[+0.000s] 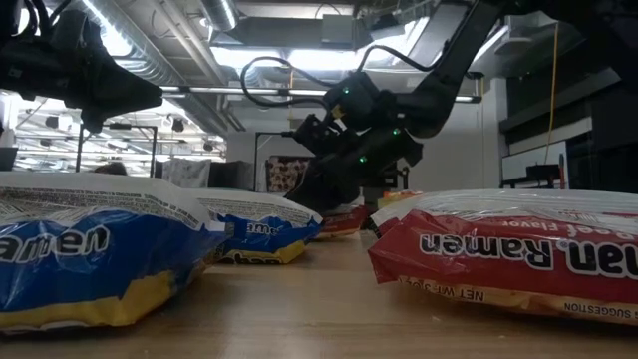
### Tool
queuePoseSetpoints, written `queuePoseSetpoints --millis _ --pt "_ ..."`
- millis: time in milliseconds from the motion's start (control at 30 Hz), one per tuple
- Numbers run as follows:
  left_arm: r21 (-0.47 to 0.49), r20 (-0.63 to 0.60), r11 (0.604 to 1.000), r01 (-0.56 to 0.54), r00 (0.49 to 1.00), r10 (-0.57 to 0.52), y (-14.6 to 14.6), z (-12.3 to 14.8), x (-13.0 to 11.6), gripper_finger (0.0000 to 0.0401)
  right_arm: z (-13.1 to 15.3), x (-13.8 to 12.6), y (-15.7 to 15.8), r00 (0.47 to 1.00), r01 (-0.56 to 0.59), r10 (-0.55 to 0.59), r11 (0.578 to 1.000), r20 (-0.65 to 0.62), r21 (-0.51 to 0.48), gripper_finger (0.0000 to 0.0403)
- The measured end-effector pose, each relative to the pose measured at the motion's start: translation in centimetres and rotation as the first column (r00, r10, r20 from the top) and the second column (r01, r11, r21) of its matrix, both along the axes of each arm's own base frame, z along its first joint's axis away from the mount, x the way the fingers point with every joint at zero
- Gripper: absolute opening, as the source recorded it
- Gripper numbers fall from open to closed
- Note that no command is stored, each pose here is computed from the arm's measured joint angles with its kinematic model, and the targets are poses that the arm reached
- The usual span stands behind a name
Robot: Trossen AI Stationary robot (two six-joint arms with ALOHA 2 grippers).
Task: Sort Maruchan noodles
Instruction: Put the top red noodle pack into the transparent bin
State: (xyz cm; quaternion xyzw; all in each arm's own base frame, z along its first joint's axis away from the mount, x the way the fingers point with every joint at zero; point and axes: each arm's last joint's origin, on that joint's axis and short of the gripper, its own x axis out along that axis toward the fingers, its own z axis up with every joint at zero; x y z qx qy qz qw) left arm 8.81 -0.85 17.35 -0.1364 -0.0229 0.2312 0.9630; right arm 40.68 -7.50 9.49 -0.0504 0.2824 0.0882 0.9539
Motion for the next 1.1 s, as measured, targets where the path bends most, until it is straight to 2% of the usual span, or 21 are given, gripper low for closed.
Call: queuePoseSetpoints --millis 267,333,700,1100 --pt "-0.014 0.007 1.000 0.002 1.000 -0.002 0.0 0.0 0.0 0.0090 -0.6 -0.6 0.0 1.000 0.028 -0.027 0.999 0.008 -0.022 0.0035" --pt "-0.014 0.007 1.000 0.003 1.000 -0.002 0.0 0.0 0.0 0.0090 -0.6 -0.6 0.0 1.000 0.030 -0.030 0.999 0.006 -0.024 0.0011" --pt "-0.015 0.007 1.000 0.004 1.000 -0.004 0.0 0.0 0.0 0.0090 0.3 -0.7 0.1 0.998 0.055 -0.055 0.998 0.018 0.034 0.0001" --pt "-0.009 0.004 1.000 0.004 1.000 -0.004 0.0 0.0 0.0 0.0090 5.2 -1.1 0.2 0.992 0.050 -0.056 0.998 0.115 0.048 0.0001"
